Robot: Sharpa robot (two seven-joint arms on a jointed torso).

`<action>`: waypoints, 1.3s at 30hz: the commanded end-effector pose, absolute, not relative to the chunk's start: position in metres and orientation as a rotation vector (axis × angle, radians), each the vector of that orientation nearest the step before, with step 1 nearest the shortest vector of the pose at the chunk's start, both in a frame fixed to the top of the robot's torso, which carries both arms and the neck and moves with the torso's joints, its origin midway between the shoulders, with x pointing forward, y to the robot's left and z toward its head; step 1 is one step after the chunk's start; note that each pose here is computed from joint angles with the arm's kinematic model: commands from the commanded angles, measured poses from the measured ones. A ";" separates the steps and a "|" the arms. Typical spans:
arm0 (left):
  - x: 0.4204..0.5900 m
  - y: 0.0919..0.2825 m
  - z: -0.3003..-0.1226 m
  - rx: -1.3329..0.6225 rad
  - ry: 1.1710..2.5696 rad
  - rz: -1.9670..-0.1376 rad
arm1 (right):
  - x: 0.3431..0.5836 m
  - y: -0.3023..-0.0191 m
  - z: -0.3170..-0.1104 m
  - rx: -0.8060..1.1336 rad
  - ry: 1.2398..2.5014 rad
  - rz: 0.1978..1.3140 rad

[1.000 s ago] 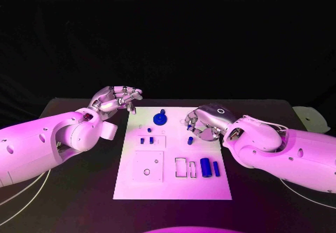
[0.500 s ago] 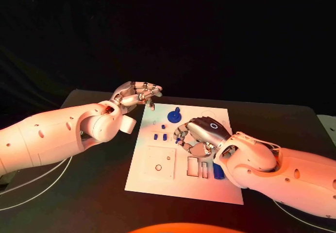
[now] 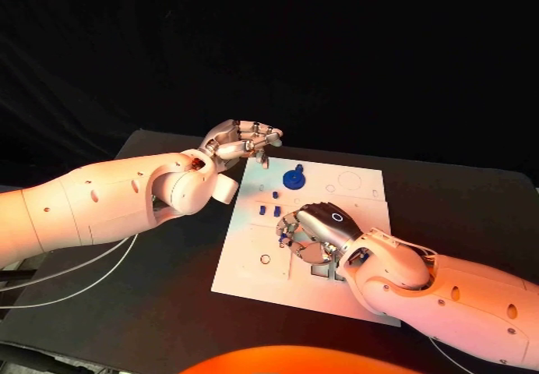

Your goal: Assemble the parts on the task board

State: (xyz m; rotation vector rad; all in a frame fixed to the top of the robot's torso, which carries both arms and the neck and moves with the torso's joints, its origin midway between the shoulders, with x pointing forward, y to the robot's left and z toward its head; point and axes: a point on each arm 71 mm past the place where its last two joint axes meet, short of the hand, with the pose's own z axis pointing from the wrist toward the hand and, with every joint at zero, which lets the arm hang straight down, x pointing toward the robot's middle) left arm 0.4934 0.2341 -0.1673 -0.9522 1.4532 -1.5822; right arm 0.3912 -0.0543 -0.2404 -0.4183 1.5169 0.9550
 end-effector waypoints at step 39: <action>0.494 0.232 -0.167 -0.958 1.457 -1.588 | 0.388 -0.052 -0.259 -0.501 1.592 0.917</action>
